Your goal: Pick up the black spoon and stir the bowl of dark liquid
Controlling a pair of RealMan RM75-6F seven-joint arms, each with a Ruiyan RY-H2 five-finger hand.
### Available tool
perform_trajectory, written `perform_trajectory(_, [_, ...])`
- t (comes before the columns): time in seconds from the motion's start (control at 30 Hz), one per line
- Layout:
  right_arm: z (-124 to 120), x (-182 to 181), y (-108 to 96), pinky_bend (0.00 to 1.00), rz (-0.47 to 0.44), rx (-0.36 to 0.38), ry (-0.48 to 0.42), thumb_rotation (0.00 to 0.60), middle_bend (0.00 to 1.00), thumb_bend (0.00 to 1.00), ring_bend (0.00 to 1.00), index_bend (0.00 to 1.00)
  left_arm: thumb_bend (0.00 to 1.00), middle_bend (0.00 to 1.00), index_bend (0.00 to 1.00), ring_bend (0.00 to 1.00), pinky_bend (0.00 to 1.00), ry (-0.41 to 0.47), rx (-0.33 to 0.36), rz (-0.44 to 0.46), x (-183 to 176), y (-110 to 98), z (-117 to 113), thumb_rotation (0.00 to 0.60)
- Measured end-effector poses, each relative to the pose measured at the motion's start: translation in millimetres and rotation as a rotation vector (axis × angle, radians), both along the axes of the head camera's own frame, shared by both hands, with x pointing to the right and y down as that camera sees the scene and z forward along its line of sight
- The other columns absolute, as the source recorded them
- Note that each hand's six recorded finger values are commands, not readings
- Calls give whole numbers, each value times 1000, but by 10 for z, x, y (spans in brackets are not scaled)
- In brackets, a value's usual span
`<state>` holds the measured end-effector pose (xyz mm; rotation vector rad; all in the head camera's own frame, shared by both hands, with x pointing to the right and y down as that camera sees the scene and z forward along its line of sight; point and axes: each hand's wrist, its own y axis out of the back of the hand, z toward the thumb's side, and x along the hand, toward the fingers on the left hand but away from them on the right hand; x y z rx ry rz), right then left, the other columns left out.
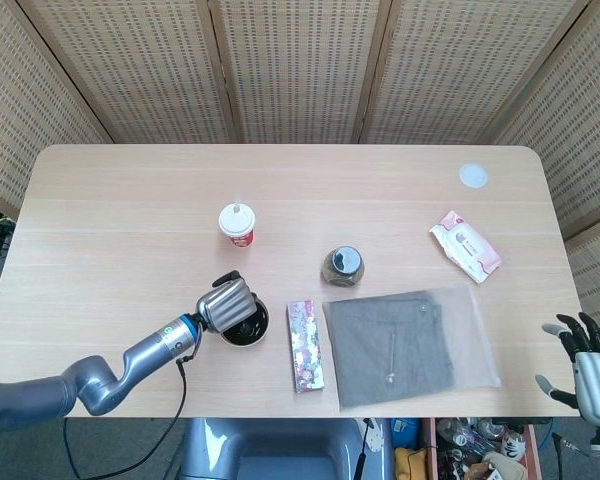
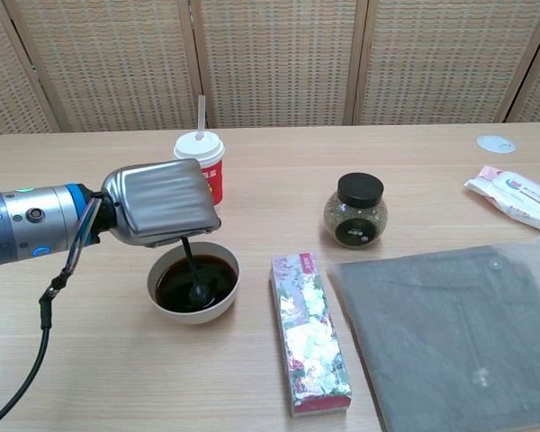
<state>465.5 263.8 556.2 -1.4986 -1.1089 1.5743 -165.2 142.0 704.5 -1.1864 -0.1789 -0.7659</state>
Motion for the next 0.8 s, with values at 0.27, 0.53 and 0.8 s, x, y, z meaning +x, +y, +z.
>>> perform_trajectory(0.27, [-18,30,22,211,8,2,5,600,272,88,110,303,429,850,668,795,785,16,8,-9,185,-52,24,600])
perform_trajectory(0.53, [-20,57,42,211,18,0,9,600,272,88,110,303,430,850,668,794,785,-14,19,-28,215,-148,131,600])
perform_trajectory(0.8, [-8,52,40,211,17,-5,10,600,272,88,110,303,429,850,668,795,785,-51,21,-72,111,-244,240,600])
